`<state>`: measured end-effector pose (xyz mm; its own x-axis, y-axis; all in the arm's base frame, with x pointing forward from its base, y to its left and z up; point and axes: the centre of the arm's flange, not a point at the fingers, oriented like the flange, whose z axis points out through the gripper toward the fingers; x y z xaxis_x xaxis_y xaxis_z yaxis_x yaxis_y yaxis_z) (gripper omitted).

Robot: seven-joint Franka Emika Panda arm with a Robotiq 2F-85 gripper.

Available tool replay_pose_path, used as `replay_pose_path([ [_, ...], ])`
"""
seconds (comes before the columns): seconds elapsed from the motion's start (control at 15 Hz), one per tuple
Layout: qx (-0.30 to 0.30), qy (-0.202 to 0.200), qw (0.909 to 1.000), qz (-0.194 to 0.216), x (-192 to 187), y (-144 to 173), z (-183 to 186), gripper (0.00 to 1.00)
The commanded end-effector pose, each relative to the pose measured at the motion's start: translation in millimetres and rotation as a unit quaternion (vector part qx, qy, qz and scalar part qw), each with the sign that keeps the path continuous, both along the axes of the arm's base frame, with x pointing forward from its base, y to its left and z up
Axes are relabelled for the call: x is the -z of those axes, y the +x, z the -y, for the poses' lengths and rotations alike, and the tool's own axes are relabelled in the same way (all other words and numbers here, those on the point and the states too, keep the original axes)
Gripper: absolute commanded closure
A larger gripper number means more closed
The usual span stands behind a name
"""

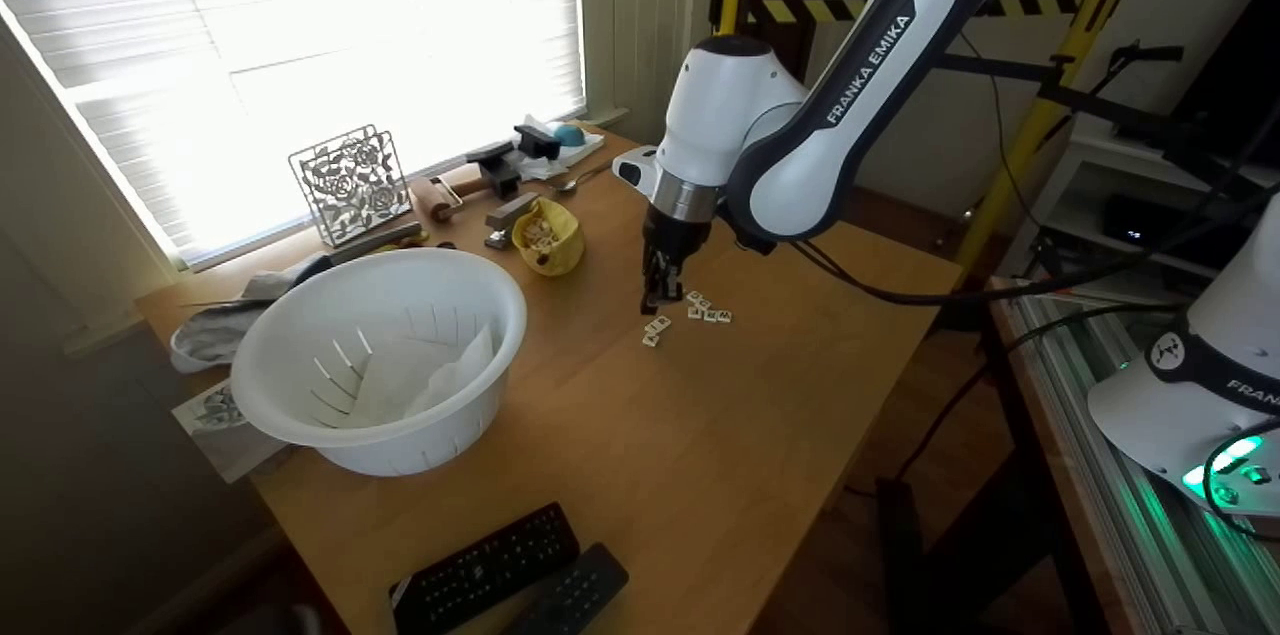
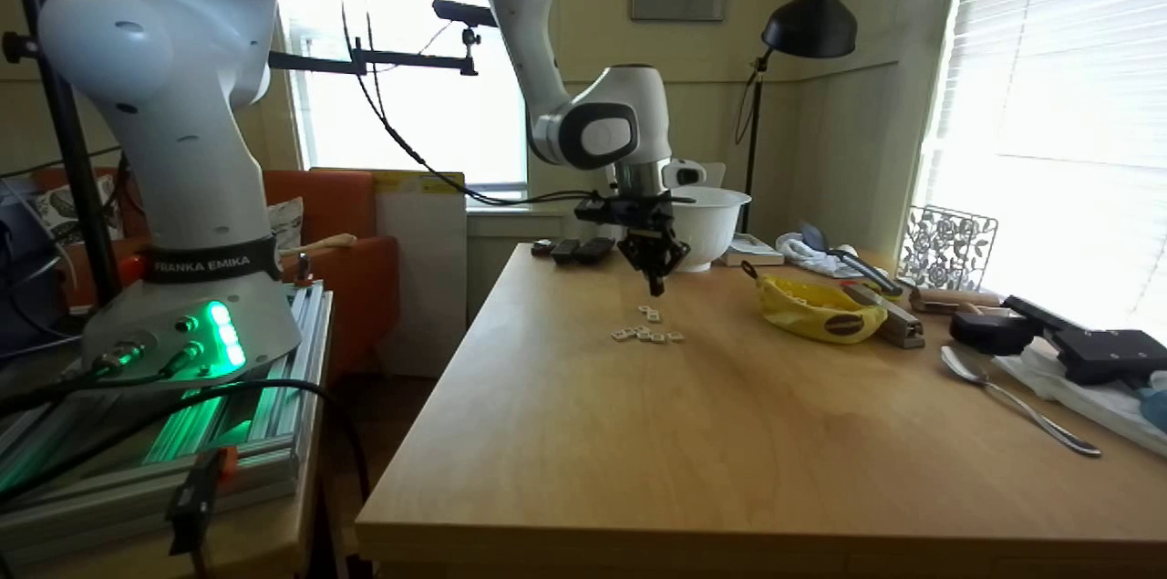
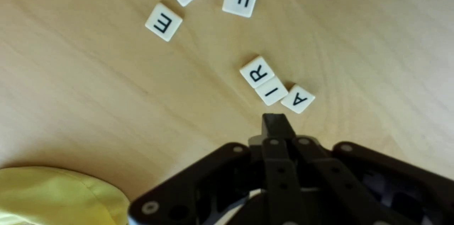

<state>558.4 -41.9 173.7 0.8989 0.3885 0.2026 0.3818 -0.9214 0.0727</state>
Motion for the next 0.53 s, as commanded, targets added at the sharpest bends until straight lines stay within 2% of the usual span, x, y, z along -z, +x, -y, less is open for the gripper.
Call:
replay_pose_path([
  [0.0, -0.004, 0.013, 0.9997, -0.021, 4.3, -7.8, -8.3, 1.00],
  [0.47, -0.003, 0.015, 0.9992, -0.037, 21.5, -6.6, -15.9, 1.00],
])
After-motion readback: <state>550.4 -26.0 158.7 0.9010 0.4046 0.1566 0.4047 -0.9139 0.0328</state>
